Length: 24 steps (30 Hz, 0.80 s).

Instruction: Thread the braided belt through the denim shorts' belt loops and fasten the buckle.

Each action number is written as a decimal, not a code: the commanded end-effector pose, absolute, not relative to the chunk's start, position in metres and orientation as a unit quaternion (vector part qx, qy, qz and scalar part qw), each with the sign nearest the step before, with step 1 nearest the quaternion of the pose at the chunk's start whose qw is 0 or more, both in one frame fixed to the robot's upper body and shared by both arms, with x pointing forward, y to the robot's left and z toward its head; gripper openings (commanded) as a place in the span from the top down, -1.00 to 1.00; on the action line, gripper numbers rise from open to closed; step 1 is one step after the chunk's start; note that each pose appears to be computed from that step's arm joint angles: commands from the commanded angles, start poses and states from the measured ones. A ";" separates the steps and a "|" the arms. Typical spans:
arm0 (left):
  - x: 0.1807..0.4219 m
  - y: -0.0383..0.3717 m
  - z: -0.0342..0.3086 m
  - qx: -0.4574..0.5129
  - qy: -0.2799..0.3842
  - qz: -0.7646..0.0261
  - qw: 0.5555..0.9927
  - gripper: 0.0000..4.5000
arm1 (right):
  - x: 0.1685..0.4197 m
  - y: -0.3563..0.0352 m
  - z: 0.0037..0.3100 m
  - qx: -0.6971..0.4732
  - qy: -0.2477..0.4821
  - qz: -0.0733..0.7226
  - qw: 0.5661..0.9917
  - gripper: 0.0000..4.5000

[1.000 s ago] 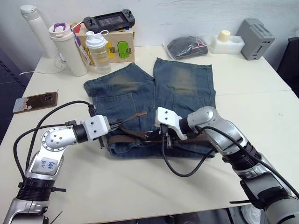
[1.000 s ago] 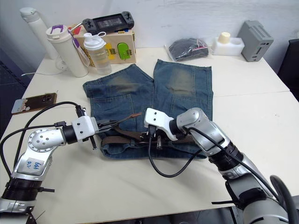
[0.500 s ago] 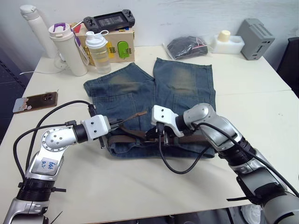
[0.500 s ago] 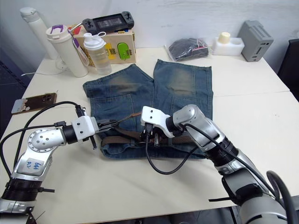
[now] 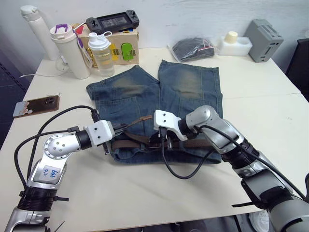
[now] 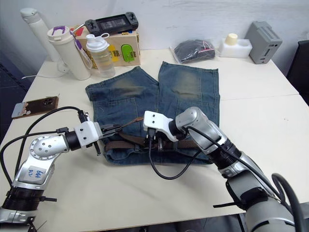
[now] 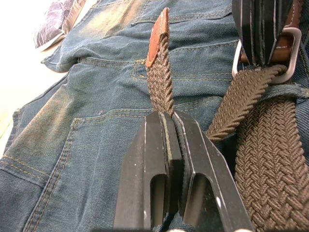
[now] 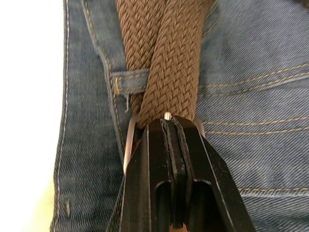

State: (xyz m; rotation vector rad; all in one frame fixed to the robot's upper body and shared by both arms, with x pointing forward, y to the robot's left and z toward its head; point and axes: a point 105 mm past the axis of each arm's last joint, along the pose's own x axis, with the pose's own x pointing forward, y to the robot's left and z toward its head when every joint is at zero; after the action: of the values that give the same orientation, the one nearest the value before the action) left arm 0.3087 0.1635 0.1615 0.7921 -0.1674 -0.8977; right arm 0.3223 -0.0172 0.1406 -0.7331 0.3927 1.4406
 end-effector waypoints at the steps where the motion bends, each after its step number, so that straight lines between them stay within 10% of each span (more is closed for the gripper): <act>1: 0.307 0.162 0.173 0.379 -0.100 -0.413 0.822 1.00 | 0.323 -0.020 0.123 -0.356 0.209 0.639 0.649 0.97; 24: 0.336 0.129 0.244 0.415 -0.199 -0.446 0.767 1.00 | 0.284 -0.008 0.029 -0.439 0.357 0.656 0.499 0.97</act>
State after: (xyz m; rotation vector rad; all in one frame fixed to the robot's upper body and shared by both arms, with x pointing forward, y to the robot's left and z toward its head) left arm 0.3355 0.1281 0.2031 0.8722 -0.2806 -1.0265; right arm 0.3200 0.0138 0.1208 -1.0523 0.4824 1.4932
